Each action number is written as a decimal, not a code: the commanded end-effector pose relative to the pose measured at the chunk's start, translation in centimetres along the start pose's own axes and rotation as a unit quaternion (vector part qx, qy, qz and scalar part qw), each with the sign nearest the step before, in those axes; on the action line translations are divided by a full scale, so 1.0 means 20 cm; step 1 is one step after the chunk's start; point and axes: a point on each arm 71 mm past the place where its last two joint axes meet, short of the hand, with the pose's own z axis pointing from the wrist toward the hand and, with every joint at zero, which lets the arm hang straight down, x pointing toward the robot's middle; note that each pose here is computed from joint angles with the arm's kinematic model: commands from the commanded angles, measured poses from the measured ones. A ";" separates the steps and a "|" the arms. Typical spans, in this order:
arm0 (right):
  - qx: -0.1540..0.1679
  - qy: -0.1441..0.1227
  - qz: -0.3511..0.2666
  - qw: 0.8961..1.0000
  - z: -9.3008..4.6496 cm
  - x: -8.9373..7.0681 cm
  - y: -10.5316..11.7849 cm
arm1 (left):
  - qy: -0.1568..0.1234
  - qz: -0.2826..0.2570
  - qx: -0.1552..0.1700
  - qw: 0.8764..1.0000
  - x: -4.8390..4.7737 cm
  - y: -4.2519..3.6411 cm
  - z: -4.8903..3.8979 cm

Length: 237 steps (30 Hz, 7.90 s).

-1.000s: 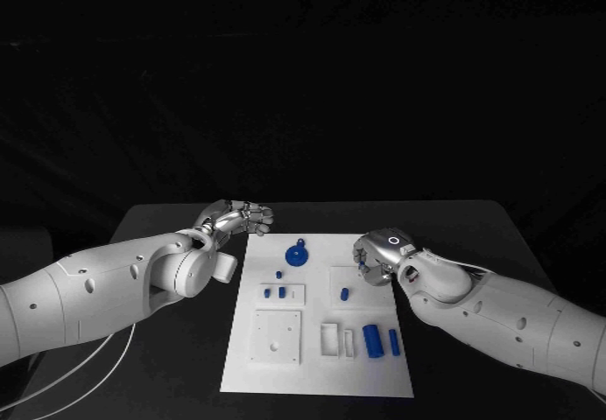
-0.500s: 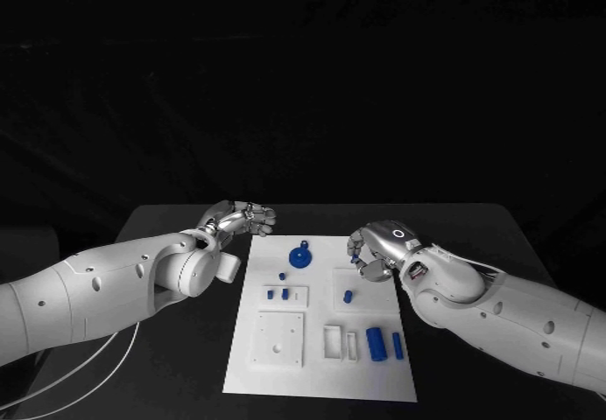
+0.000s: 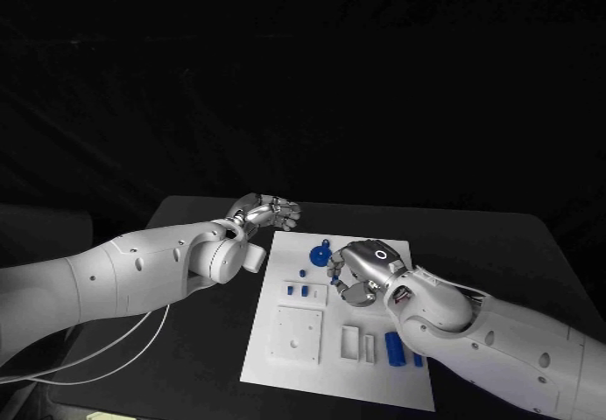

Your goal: Assemble the parts on the task board

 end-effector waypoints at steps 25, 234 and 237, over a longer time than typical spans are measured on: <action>-0.054 0.075 -0.047 0.995 0.01 0.33 0.25 | -0.002 -0.004 0.010 1.000 0.037 -0.020 0.024; -0.009 0.057 0.019 0.998 -0.05 -0.05 0.05 | -0.011 0.000 0.007 1.000 -0.014 -0.019 0.043; -0.029 0.064 0.018 0.997 -0.02 0.01 0.15 | -0.010 -0.001 0.007 1.000 -0.005 -0.020 0.046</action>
